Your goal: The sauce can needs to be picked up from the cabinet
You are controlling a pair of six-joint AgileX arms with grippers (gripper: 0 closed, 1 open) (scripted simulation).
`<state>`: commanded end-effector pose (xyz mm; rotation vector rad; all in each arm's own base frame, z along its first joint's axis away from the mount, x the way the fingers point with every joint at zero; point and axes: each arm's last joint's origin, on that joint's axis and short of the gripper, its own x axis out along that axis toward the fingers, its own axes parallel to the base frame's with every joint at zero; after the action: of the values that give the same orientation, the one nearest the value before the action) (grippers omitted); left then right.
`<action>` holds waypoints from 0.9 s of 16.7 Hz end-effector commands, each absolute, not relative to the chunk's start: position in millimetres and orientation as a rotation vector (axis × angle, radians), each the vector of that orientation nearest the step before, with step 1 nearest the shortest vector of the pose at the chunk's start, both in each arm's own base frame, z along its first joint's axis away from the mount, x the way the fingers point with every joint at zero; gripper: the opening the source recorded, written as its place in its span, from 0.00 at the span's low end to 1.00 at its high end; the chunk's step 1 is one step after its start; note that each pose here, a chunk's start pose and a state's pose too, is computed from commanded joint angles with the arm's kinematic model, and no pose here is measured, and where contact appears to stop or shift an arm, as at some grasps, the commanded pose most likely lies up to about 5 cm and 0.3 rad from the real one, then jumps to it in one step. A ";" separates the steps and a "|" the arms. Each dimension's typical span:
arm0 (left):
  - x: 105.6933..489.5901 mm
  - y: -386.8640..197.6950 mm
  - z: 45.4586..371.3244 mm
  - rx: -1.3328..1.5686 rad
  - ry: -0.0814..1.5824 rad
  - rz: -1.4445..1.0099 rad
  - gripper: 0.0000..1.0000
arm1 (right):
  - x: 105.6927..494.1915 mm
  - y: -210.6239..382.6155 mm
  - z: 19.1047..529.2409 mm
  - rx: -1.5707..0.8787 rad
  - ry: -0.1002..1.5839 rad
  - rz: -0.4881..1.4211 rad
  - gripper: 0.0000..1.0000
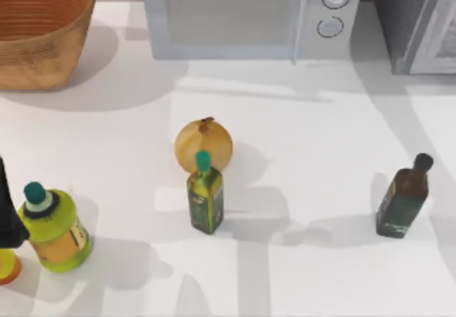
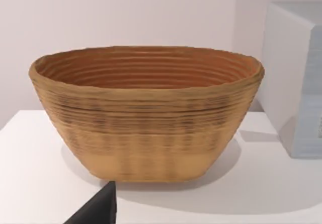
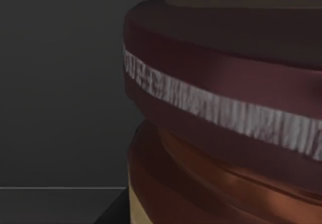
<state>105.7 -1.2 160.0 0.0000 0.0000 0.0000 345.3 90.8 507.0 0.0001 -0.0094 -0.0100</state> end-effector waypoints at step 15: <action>105.7 -1.2 160.0 0.000 0.000 0.000 1.00 | 345.3 90.8 507.0 0.000 -0.009 -0.010 0.00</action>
<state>105.7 -1.2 160.0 0.0000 0.0000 0.0000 345.3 90.8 507.0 0.0001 -0.0094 -0.0100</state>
